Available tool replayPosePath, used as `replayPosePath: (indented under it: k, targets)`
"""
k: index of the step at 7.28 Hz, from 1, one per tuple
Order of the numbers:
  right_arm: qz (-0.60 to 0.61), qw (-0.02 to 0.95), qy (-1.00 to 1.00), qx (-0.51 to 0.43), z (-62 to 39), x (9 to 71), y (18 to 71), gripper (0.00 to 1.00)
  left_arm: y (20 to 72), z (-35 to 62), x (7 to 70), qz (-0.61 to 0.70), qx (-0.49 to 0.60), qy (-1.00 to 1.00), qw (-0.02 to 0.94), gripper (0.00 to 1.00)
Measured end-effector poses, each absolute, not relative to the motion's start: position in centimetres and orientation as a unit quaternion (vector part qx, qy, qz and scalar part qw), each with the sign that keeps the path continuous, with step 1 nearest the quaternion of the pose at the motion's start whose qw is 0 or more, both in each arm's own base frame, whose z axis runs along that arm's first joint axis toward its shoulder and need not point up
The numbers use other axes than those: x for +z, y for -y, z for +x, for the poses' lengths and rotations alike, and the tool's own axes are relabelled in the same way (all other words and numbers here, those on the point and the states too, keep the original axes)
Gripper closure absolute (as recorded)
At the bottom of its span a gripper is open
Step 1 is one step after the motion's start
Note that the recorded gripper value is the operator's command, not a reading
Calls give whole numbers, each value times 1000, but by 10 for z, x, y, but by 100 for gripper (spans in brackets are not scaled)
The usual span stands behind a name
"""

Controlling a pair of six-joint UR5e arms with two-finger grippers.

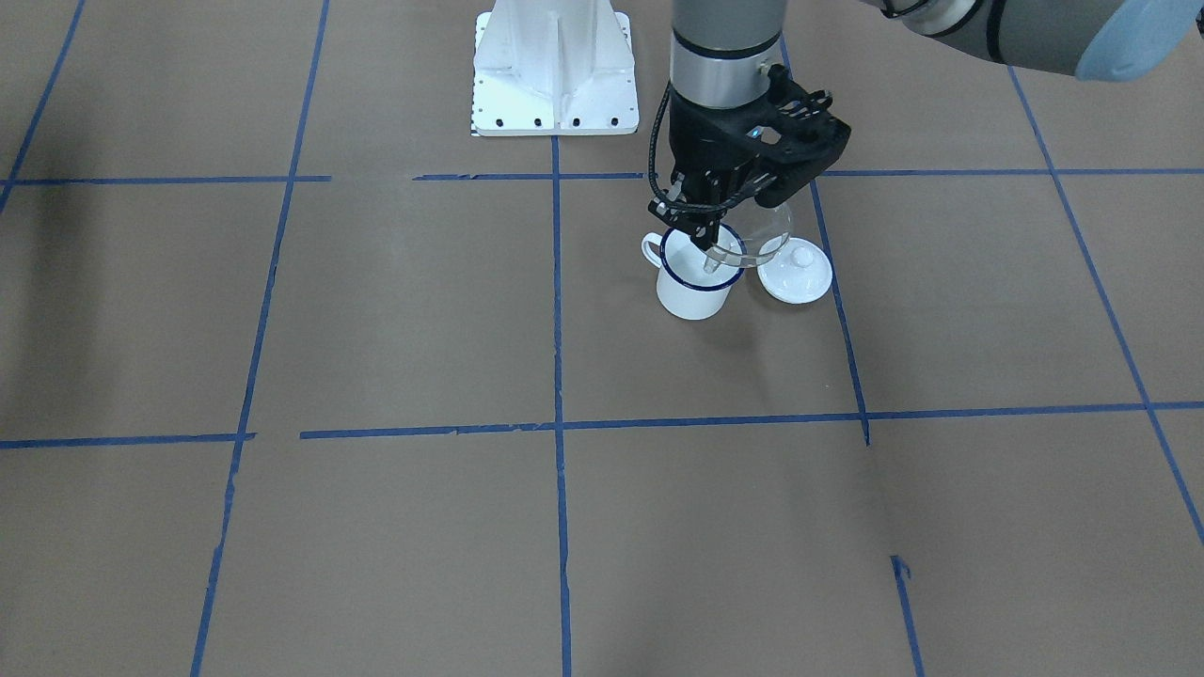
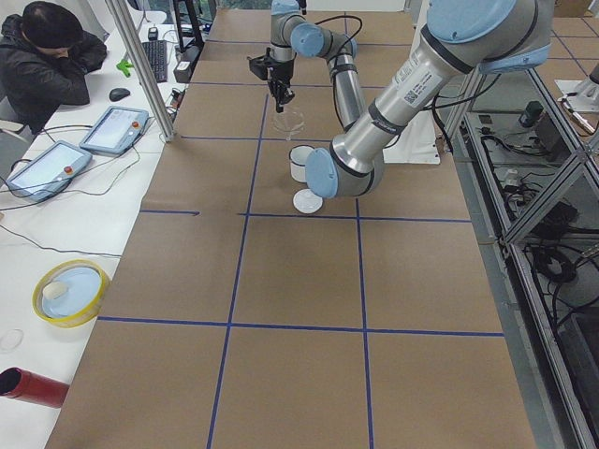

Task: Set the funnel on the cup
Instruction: 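Carry the funnel over the open mug with the left gripper, then lower the funnel into the mug mouth and open the left gripper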

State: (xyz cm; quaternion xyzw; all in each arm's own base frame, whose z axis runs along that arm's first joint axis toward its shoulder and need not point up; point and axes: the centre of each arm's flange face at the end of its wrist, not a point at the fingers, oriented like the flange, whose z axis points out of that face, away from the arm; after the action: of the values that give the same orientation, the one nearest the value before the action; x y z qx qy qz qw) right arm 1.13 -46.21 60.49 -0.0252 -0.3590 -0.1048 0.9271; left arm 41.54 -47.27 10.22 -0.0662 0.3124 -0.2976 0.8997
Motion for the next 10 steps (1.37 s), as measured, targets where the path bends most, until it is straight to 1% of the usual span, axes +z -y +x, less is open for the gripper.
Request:
replayPosePath:
  k: [3,6,9,10]
  targets:
    - [-25,927,359,-105,11,605,462,0,446,466,140,-79,-250,-287,922,100]
    - [-25,927,359,-105,11,605,462,0,456,494,165,-69,-246,-285,924,100]
    - [-25,927,359,-105,11,605,462,0,449,508,182,-71,-236,-282,927,100]
    - [-25,927,359,-105,11,605,462,0,447,508,181,-70,-234,-285,927,83]
